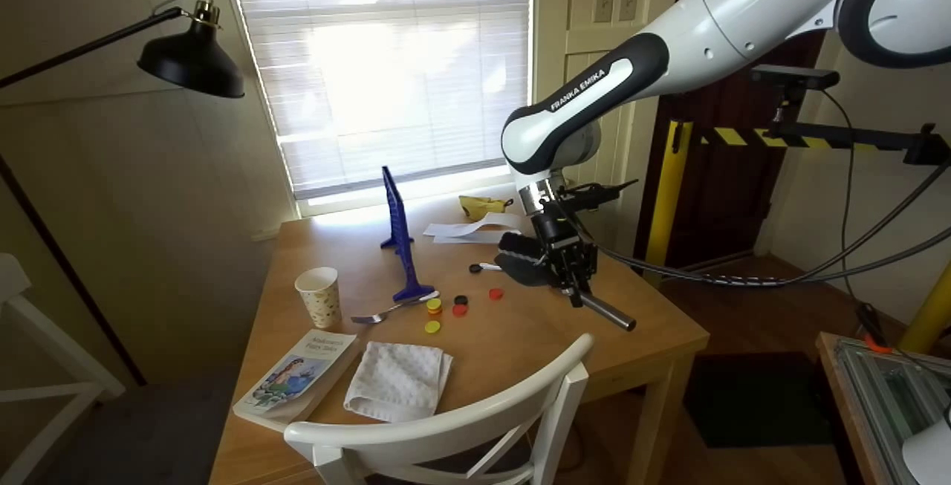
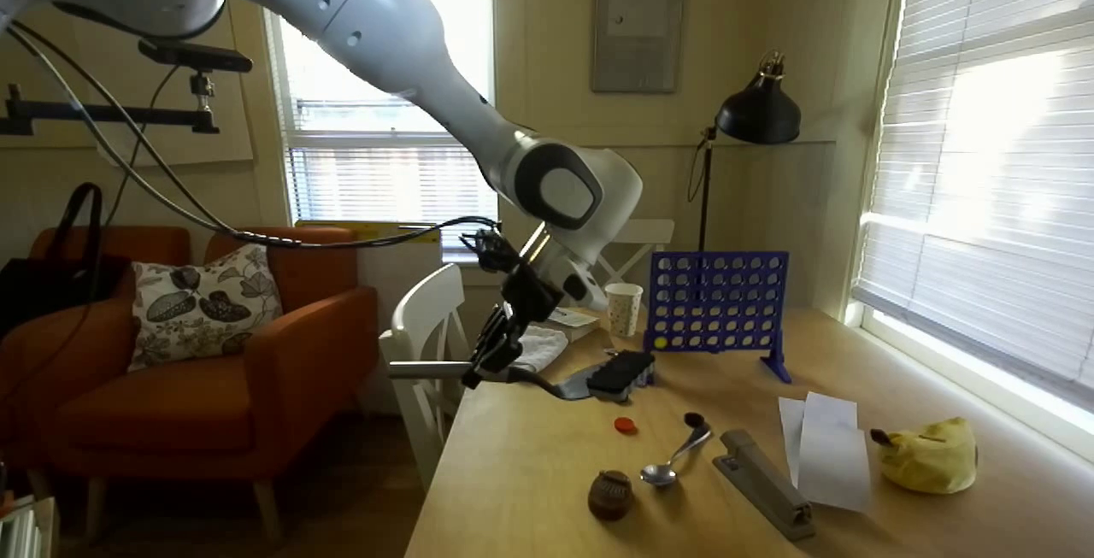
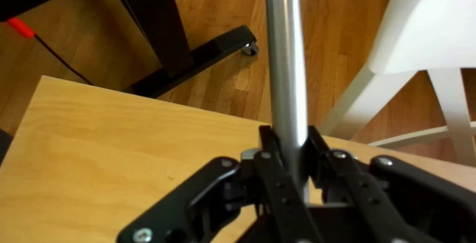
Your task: Put the black object on the paper towel using the spatula
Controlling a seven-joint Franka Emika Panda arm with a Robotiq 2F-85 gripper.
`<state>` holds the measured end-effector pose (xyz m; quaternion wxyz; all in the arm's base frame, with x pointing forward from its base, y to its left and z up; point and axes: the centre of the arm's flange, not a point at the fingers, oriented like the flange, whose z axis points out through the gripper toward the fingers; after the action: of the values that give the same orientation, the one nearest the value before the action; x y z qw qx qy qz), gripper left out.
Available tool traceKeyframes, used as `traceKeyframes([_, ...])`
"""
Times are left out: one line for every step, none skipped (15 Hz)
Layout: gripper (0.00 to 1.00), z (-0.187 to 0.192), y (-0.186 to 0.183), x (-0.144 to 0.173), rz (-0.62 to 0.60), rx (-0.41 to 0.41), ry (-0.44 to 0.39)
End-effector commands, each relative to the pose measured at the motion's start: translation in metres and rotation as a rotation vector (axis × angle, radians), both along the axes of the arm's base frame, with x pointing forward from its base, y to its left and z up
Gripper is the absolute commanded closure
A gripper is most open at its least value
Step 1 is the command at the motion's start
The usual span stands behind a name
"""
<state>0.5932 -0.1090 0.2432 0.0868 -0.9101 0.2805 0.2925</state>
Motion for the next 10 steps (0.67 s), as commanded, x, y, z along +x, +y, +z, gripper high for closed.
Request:
traceKeyframes([0.94,0.023,-0.003,-0.029,0.118,0.032,0.020])
traceKeyframes([0.94,0.027,-0.004,-0.033,0.142,0.039,0.023])
traceKeyframes([0.94,0.030,-0.005,-0.038,0.162,0.047,0.030])
traceKeyframes([0.94,0.033,-0.007,-0.042,0.178,0.053,0.031])
traceKeyframes([0.94,0.036,-0.009,-0.047,0.187,0.044,0.036])
traceKeyframes([0.94,0.039,-0.012,-0.053,0.200,0.034,0.038])
traceKeyframes([0.94,0.041,-0.014,-0.057,0.208,0.017,0.036])
traceKeyframes([0.77,0.027,-0.012,-0.035,0.172,0.030,0.039])
traceKeyframes([0.77,0.029,-0.014,-0.039,0.179,0.024,0.041])
traceKeyframes([0.77,0.032,-0.015,-0.041,0.181,0.023,0.041])
